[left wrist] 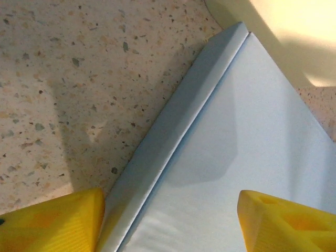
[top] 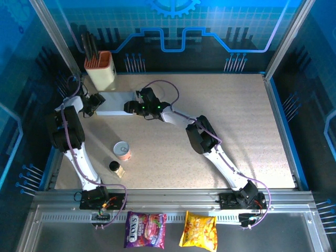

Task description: Fold the paper box

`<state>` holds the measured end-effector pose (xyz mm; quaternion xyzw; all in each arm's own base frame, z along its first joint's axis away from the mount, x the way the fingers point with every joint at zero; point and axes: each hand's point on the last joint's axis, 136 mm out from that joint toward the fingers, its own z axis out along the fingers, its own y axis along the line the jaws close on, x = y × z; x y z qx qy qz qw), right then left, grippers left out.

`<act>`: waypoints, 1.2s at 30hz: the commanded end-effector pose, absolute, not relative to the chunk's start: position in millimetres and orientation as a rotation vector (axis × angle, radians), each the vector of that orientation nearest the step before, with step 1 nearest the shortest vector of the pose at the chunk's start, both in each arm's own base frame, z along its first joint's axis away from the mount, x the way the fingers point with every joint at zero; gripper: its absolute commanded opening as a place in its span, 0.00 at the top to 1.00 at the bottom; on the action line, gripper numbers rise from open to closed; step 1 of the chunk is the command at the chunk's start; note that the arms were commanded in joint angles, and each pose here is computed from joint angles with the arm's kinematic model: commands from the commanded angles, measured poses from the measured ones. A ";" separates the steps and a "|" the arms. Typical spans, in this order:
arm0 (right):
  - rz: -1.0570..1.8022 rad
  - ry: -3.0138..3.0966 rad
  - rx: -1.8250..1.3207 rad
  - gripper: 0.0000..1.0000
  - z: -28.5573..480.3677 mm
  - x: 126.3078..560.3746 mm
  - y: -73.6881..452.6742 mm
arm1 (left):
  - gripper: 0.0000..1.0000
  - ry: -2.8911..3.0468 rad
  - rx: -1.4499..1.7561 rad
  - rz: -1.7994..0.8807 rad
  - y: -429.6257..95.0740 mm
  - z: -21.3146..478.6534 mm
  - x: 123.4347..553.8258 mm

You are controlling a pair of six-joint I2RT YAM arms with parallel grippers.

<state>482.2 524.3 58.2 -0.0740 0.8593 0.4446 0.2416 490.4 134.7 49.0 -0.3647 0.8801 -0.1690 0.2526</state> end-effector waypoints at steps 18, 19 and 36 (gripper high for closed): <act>0.928 2.428 -0.407 0.01 93.6 419.5 423.3 | 0.00 2.280 -0.893 -0.489 101.7 142.9 448.1; 0.897 2.430 -0.404 0.01 95.0 418.1 408.3 | 0.00 2.279 -0.868 -0.476 95.8 145.6 444.4; -0.031 2.480 -0.331 0.01 112.9 396.3 128.3 | 0.00 2.232 -0.503 -0.223 32.1 112.4 383.6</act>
